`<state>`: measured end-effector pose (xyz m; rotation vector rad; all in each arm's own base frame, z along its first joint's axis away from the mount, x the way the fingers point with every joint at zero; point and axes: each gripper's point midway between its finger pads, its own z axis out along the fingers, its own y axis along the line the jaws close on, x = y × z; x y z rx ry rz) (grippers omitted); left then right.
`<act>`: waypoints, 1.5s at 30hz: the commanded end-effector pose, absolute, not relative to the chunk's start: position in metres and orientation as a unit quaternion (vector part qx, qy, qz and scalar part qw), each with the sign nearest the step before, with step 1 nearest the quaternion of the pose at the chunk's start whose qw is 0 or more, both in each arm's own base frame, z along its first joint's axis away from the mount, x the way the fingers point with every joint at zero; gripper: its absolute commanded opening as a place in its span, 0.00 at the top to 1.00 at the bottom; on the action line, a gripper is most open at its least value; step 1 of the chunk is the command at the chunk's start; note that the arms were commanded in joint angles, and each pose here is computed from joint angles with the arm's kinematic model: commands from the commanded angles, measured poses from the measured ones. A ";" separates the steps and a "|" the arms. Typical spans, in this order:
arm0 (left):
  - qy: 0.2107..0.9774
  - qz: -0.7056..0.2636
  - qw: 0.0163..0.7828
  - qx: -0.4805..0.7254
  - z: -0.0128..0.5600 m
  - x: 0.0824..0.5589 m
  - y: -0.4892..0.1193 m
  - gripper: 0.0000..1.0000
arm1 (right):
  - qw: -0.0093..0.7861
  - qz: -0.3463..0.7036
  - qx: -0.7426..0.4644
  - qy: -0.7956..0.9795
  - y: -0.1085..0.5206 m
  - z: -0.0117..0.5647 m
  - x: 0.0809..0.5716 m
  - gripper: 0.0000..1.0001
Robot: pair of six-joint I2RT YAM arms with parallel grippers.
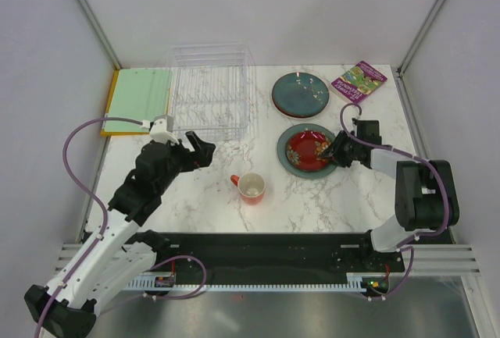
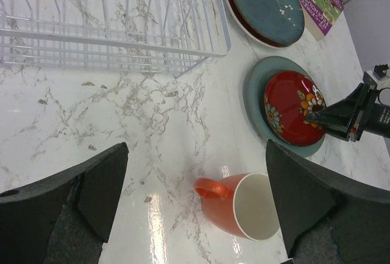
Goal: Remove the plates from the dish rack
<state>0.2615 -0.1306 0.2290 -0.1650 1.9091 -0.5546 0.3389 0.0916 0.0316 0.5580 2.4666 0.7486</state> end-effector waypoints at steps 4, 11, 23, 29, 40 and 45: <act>0.802 -0.211 0.555 -0.070 0.231 0.259 -0.120 0.00 | 0.227 0.182 0.210 0.933 0.064 0.007 0.326 0.51; 0.806 -0.200 0.553 -0.066 0.227 0.259 -0.117 0.00 | 0.250 0.143 0.208 0.935 0.049 0.021 0.326 0.13; 0.807 -0.166 0.564 -0.053 0.234 0.263 -0.108 0.00 | 0.441 0.060 0.158 0.881 0.013 0.142 0.332 0.02; 0.800 -0.161 0.576 -0.044 0.244 0.264 -0.107 0.00 | 0.508 0.060 0.134 0.849 0.012 0.191 0.328 0.02; 0.804 -0.037 0.593 -0.008 0.246 0.283 -0.079 0.00 | 0.589 0.016 0.050 0.807 0.061 0.210 0.320 0.02; 0.787 -0.028 0.616 -0.024 0.260 0.289 -0.074 0.00 | 0.624 -0.072 0.074 0.775 0.051 0.236 0.306 0.02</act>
